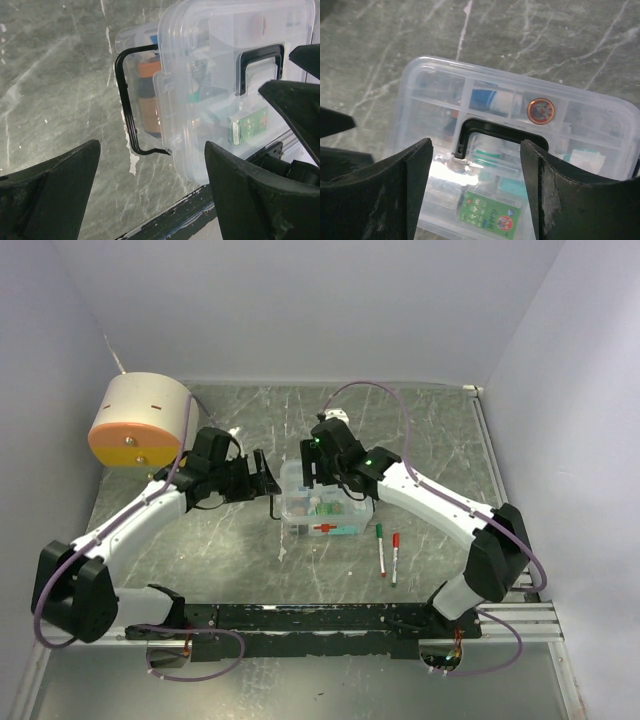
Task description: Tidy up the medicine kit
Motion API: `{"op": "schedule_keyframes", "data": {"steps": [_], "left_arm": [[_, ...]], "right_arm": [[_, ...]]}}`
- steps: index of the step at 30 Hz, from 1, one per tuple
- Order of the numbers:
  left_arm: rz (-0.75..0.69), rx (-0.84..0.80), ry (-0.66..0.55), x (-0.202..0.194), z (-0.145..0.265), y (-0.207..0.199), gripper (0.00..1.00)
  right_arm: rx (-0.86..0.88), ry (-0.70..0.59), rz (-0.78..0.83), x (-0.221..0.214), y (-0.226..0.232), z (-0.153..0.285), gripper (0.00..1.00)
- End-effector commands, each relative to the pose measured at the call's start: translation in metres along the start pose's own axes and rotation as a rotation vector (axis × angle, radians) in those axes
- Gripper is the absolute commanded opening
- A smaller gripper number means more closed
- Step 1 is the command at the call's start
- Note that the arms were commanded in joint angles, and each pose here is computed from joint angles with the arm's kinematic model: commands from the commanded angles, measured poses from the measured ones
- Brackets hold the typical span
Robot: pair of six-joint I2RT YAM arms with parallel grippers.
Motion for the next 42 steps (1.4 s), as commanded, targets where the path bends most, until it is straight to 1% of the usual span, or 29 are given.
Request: {"op": "schedule_keyframes", "data": {"steps": [1,4,10,16,22,24,27,29,33,39,42], "left_arm": [[0.059,0.027,-0.143,0.0,0.003,0.003,0.99],[0.134,0.004,-0.158,-0.001,-0.001,0.001,1.0],[0.177,-0.121,-0.198,-0.002,-0.009,-0.007,1.0],[0.218,-0.175,-0.155,-0.009,-0.026,-0.005,0.96],[0.268,-0.21,-0.195,-0.015,-0.03,-0.003,0.97],[0.295,-0.222,-0.2,-0.018,-0.032,-0.002,0.98],[0.403,-0.212,-0.195,-0.025,-0.034,0.0,1.0],[0.458,-0.258,-0.219,-0.026,-0.031,-0.003,1.0],[0.484,-0.279,-0.238,-0.022,-0.023,-0.008,1.0],[0.49,-0.318,-0.262,-0.017,-0.013,-0.014,0.91],[0.481,-0.301,-0.257,-0.019,-0.01,-0.014,0.87]], "right_arm": [[-0.106,0.003,0.09,-0.001,-0.008,0.001,0.73],[-0.149,-0.023,0.149,0.002,-0.014,-0.002,0.77],[-0.148,-0.013,0.226,0.006,-0.012,-0.005,0.81],[-0.127,0.001,0.214,0.001,-0.012,-0.009,0.81],[-0.117,0.013,0.2,-0.001,-0.01,-0.011,0.81],[-0.112,0.012,0.195,-0.001,-0.01,-0.011,0.81],[-0.139,0.002,0.186,0.0,-0.012,-0.011,0.8],[-0.152,-0.003,0.18,0.002,-0.012,-0.011,0.8],[-0.142,-0.014,0.17,0.003,-0.01,-0.011,0.79],[-0.153,-0.015,0.159,0.003,-0.011,-0.011,0.79],[-0.154,-0.014,0.151,0.003,-0.011,-0.011,0.79]]}}
Point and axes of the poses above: each gripper's point midway between its finger pads, its own z axis back along the fingers, its own y axis along the line the jaws close on, x = y × z, the point moved 8 cm from there along z, back along the fingers, and after that the axes turned 12 degrees about -z, right-handed, at the moved point
